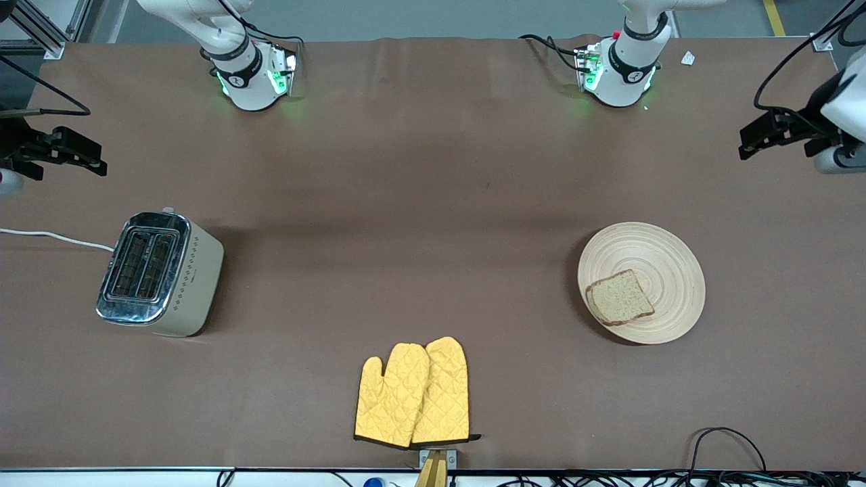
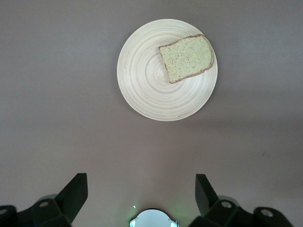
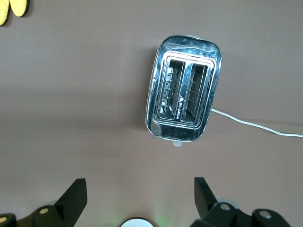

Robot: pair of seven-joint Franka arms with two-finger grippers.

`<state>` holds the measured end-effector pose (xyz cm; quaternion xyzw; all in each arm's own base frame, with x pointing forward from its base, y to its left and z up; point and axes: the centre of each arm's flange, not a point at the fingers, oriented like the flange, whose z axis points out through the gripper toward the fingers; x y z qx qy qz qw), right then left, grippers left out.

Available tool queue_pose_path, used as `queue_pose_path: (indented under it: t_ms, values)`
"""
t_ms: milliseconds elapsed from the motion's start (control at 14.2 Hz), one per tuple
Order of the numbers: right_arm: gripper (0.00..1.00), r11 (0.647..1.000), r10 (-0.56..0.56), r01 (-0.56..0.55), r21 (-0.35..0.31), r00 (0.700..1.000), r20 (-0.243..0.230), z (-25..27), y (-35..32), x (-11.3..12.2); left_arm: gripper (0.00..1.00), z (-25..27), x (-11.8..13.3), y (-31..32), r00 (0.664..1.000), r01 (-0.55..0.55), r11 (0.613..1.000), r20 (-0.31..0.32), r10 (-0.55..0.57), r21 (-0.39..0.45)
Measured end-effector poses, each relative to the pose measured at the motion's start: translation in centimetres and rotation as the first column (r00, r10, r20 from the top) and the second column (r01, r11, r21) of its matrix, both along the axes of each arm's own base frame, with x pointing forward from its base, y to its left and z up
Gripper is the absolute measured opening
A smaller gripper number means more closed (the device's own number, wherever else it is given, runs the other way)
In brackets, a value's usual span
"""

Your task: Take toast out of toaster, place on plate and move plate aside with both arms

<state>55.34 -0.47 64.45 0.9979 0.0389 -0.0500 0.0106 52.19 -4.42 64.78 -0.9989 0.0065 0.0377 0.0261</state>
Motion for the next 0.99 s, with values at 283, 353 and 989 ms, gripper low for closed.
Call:
queue_pose_path:
  t_ms: [283, 353, 989]
  values:
    - [1.0, 1.0, 0.0, 0.0, 0.001, 1.0, 0.0, 0.0, 0.01, 0.0, 1.0, -0.02, -1.59, -0.01, 1.0, 0.014, 1.0, 0.022, -0.014, -0.002]
    - [1.0, 1.0, 0.0, 0.0, 0.001, 1.0, 0.0, 0.0, 0.01, 0.0, 1.0, 0.05, -1.59, 0.0, 1.0, 0.016, 1.0, 0.026, -0.016, -0.004]
    - [1.0, 1.0, -0.008, 0.008, 0.003, 1.0, 0.0, 0.0, -0.38, -0.01, 1.0, -0.34, -0.74, 0.33, 0.999, 0.01, 1.0, 0.033, -0.01, -0.007]
